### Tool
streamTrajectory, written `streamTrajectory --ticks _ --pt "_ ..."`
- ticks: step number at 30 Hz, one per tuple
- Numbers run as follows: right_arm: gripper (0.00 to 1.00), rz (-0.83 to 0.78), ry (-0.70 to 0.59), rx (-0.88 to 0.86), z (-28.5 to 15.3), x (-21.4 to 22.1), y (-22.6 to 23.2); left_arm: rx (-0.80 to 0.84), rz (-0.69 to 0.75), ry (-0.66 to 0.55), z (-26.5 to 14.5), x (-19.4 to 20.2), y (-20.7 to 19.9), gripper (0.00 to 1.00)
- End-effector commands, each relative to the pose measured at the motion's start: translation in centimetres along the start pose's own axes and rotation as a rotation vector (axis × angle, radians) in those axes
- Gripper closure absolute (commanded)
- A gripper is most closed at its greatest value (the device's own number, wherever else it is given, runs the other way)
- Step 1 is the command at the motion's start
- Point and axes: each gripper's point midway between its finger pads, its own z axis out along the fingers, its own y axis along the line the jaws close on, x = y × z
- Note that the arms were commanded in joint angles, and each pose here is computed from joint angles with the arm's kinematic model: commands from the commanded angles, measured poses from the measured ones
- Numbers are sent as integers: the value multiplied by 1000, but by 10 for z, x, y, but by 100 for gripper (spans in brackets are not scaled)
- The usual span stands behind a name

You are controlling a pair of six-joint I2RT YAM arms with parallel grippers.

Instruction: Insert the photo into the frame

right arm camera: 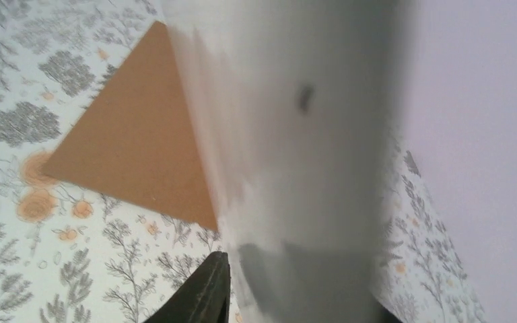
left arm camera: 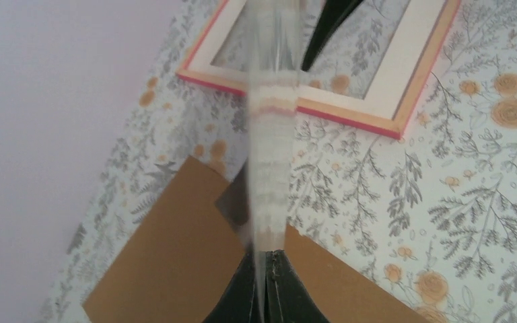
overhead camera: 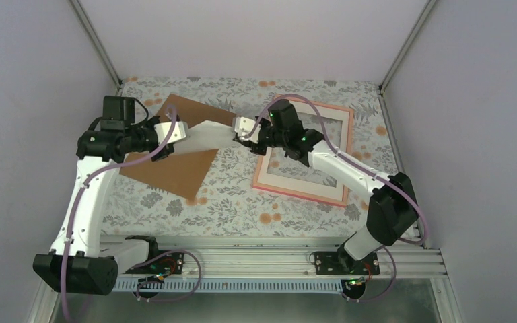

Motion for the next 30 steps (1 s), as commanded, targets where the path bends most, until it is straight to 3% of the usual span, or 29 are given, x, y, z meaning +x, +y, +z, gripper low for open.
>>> streamTrajectory --ticks 1,5,6,7,8,12,17,21,24,25,27,30 --pt "74 100 -37 -108 -13 -26 11 0 -6 -81 -13 -29 10 98" --pt "63 209 -41 -177 -19 -40 15 -11 -6 -124 -20 -46 21 98" --pt "70 233 -45 -181 -20 -45 15 -17 -6 -130 -22 -49 23 98" --pt "86 260 -45 -175 -21 -48 12 -26 -11 -126 -23 -50 27 98" --pt "95 296 -46 -169 -23 -51 9 -37 -14 -120 -24 -51 30 98" --pt "96 450 -86 -185 -41 -68 6 -114 -63 -113 -32 -59 51 97" --pt "96 698 -205 -373 -74 -102 22 -200 -139 -165 -54 -87 76 92" --pt "96 947 -313 -488 -100 -107 6 -254 -220 -210 -62 -103 102 54" --pt "96 1237 -307 -515 -98 -60 -14 -340 -320 -203 -62 -99 130 16" --pt "96 1345 -297 -512 -95 -37 -20 -365 -347 -189 -59 -95 138 8" --pt "96 1534 -267 -481 -89 13 -24 -403 -399 -149 -53 -81 148 0" --pt "96 1726 -208 -391 -83 90 -20 -396 -457 -97 -36 -60 149 0"
